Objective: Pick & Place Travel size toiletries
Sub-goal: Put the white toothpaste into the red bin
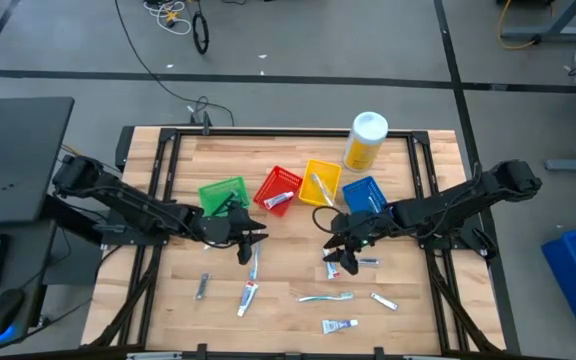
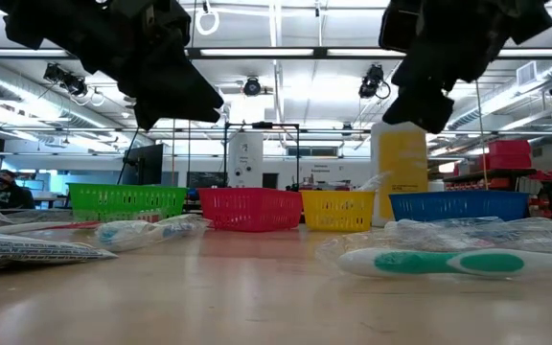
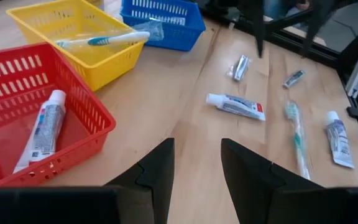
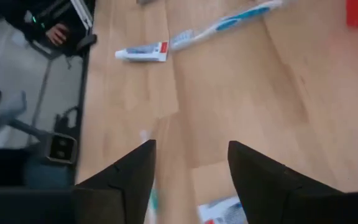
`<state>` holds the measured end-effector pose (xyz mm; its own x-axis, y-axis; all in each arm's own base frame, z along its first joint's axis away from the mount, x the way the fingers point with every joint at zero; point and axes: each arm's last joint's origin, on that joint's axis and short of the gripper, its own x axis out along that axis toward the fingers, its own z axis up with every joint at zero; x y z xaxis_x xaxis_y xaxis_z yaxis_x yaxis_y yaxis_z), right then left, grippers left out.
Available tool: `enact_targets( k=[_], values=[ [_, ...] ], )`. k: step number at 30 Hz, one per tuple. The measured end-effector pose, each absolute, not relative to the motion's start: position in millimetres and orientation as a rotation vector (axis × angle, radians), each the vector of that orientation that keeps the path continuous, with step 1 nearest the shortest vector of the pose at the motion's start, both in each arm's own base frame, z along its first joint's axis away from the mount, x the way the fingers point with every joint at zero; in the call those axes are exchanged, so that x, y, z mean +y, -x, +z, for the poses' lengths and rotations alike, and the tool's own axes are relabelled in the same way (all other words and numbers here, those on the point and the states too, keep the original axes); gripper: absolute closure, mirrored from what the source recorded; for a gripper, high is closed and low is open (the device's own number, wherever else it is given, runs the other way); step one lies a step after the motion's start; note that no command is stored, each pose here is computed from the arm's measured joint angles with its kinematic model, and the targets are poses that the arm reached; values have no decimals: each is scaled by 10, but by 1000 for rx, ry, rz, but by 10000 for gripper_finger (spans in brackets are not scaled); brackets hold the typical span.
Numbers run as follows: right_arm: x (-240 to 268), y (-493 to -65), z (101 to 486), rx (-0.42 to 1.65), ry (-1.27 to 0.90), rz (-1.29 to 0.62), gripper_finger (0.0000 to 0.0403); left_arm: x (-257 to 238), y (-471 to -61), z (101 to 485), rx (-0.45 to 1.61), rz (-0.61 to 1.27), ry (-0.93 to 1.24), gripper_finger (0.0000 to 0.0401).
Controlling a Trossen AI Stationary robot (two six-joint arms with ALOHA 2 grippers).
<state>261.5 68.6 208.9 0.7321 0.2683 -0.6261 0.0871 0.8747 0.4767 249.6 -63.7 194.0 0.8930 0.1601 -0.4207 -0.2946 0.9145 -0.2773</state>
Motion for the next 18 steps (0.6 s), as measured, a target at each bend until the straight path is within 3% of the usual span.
enact_targets(
  k=[8, 18],
  values=[
    [792, -2475, 1808, 893, -695, -92, 214, -638, -2496, 1939, 406, 236, 312, 262],
    [791, -2584, 1348, 994, -676, -285, 193, -639, -2496, 1940, 406, 233, 316, 262]
  ],
)
